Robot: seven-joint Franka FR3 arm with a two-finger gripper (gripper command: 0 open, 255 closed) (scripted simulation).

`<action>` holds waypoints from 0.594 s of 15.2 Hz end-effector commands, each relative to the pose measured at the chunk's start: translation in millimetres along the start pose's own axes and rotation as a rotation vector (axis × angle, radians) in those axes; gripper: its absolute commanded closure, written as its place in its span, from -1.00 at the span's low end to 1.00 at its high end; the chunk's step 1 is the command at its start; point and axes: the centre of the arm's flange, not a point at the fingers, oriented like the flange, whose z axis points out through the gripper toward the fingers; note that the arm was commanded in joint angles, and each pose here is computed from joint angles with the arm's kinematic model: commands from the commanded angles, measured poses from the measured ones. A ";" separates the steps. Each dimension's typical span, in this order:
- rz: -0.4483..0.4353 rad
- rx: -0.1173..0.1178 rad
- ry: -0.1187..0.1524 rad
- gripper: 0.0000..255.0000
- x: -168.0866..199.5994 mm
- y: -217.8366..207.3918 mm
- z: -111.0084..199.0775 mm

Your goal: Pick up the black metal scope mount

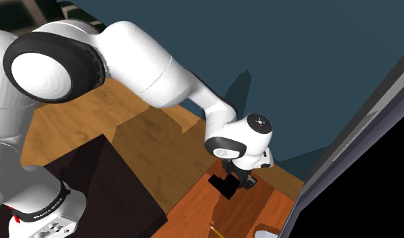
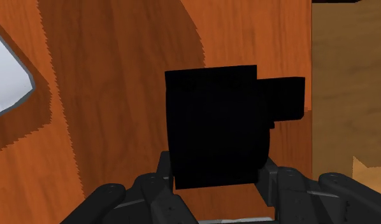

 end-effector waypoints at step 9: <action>0.000 0.000 0.000 1.00 -1.1 -3.8 -42.9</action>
